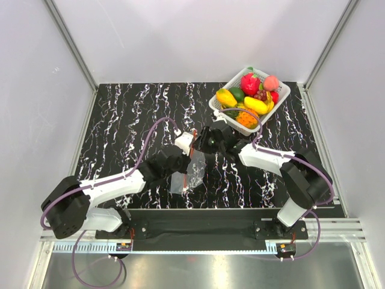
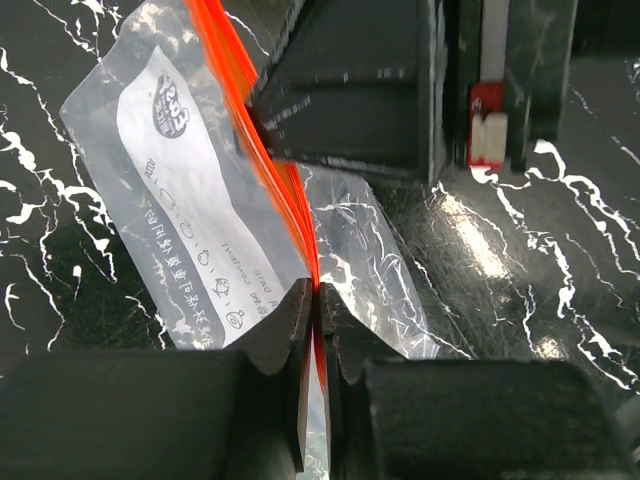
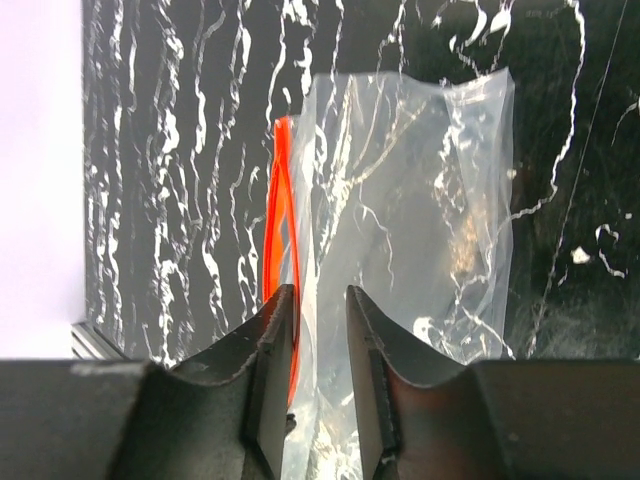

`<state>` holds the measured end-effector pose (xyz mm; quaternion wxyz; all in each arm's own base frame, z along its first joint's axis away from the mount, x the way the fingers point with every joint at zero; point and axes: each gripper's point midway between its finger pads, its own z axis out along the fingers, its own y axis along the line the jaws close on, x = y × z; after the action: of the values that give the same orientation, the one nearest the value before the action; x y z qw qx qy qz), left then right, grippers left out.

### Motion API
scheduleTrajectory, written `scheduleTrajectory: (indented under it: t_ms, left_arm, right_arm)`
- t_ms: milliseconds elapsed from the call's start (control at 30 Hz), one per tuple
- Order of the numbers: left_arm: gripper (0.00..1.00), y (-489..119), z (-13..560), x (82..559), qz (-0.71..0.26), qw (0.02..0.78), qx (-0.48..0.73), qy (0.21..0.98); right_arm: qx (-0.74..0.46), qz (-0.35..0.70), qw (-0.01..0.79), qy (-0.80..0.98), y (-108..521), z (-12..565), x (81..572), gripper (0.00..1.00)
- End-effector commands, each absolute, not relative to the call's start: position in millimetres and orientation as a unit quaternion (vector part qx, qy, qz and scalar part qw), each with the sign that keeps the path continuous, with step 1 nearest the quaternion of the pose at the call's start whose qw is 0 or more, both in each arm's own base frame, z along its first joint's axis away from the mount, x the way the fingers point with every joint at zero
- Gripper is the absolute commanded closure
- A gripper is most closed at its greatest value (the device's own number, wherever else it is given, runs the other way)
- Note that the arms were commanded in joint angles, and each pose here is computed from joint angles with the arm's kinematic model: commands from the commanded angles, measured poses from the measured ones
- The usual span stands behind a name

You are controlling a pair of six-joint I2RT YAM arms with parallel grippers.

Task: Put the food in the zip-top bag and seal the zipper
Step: Open the zipper of the food storage bag.

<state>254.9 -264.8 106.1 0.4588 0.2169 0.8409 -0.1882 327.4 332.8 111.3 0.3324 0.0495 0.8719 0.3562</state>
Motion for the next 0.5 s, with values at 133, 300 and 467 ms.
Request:
scheduleTrajectory:
  t_ms: [133,300,467]
  left_arm:
    - [0.9,-269.2,126.3,266.5,-0.175,0.491,0.211,0.827]
    - [0.71,-269.7,125.8,264.2,-0.183,0.489,0.208,0.827]
    - [0.5,-265.8,136.9,258.6,-0.2,0.498,0.193,0.822]
  right_arm:
    - [0.028,0.371,0.341,0.863,344.5,132.8,321.5,0.72]
    - [0.026,0.378,0.34,0.861,347.2,134.6,320.1,0.99]
    - [0.017,0.366,0.359,0.858,342.9,144.8,322.7,1.0]
